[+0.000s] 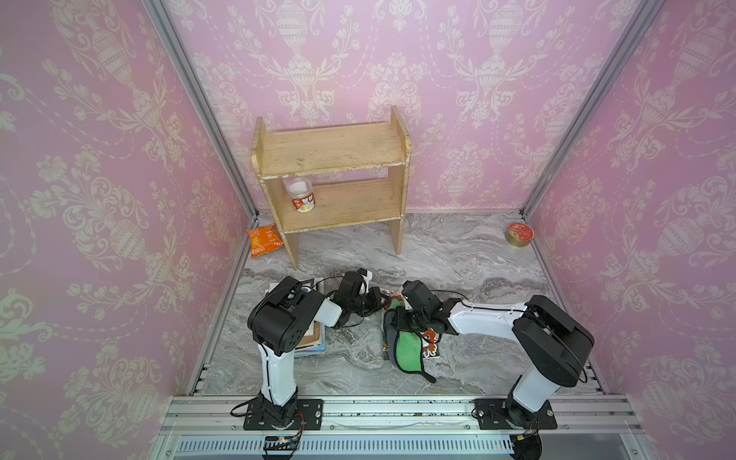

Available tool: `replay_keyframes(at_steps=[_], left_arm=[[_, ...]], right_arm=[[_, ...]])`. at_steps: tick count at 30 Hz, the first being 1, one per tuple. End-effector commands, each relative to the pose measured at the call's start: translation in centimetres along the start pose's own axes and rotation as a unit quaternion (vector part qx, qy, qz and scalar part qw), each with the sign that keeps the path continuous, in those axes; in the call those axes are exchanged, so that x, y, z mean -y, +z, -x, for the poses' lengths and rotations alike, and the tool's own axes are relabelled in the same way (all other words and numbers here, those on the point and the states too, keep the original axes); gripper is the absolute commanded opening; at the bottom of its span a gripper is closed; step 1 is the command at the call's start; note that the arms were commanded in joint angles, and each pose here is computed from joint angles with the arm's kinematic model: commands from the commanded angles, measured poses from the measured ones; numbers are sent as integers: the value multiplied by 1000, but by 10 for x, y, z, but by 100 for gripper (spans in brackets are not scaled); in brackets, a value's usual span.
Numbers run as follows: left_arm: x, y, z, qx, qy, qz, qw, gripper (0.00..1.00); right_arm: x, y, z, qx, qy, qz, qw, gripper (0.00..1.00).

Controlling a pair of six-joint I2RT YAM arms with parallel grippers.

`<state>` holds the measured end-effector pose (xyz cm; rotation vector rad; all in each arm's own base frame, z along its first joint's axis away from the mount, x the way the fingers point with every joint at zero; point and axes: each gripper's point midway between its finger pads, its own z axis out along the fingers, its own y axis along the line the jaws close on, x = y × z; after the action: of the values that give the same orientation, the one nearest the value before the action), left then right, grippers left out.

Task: Wipe the cover of the book
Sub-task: Wipe the dirt from the cover of the book.

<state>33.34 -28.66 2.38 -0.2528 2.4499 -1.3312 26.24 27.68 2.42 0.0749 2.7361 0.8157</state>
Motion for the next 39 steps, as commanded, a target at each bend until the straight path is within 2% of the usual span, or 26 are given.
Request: replay_keyframes(at_steps=[1,3,6,11,13,16,21,24,28,34,36,39], left_arm=[[5,-1,-20,-33,-3,-10,999,0],[6,-1,-19,-31,-3,-10,999,0],[6,-1,-17,-28,-5,-9,1000,0],[5,0,-17,-25,-11,-11,1000,0],[5,0,-16,-25,-14,-12,1000,0],[5,-2,-17,-25,-14,-11,1000,0],[2,-5,-18,-21,-13,-7,1000,0],[2,-4,-17,-19,-15,-8,1000,0],[3,-3,-16,-17,-16,-12,1000,0],[3,-1,-15,-17,-19,-15,1000,0],[3,-1,-15,-16,-20,-17,1000,0],[4,-1,-16,-16,-20,-20,999,0]], right_arm=[[129,-19,-50,-69,94,-162,980,0],[144,-30,-48,-62,96,-191,975,0],[134,-27,-53,-67,86,-190,976,0],[48,12,-81,-106,-1,-132,986,0],[26,20,-95,-134,-35,-120,983,0],[47,11,-93,-128,-37,-150,980,0],[132,-34,-67,-87,76,-189,975,0],[149,-56,-61,-68,79,-218,970,0],[119,-47,-69,-76,51,-199,976,0],[23,1,-108,-128,-42,-132,982,0],[14,5,-112,-134,-60,-134,980,0],[42,-7,-103,-128,-49,-167,976,0]])
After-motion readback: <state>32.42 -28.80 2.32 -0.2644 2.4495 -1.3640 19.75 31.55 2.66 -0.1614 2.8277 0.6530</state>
